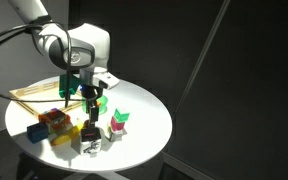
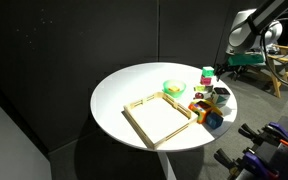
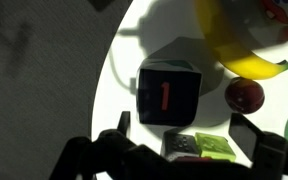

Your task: Pick up the orange block and put it in the green bowl, pick up the block with the number one on it and put it in the tray

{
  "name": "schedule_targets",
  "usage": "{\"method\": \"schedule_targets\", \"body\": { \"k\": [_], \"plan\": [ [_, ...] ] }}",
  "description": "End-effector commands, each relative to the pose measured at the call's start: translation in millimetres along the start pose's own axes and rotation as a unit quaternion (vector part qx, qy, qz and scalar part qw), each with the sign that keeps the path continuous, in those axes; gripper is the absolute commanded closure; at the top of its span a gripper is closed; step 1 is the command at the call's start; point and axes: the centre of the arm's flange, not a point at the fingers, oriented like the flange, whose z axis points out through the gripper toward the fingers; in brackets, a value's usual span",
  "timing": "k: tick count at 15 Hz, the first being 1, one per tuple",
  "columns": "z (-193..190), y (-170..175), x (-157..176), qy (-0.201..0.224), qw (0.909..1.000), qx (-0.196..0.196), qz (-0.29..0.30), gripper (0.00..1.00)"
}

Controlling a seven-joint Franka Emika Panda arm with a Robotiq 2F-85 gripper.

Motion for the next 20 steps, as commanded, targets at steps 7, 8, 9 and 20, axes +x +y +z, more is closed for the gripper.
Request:
{"method": "schedule_targets", "body": {
  "k": [7, 8, 9, 20],
  "plan": [
    [27, -1, 3, 0.003, 0.9999, -0.009, 0.007, 0.0],
    [30, -1, 4, 0.004, 0.9999, -0.009, 0.009, 0.0],
    [33, -1, 4, 0.009, 0.9999, -0.009, 0.011, 0.0],
    [59, -3, 12, -0.007, 0.9996, -0.022, 0.015, 0.0]
  ]
}}
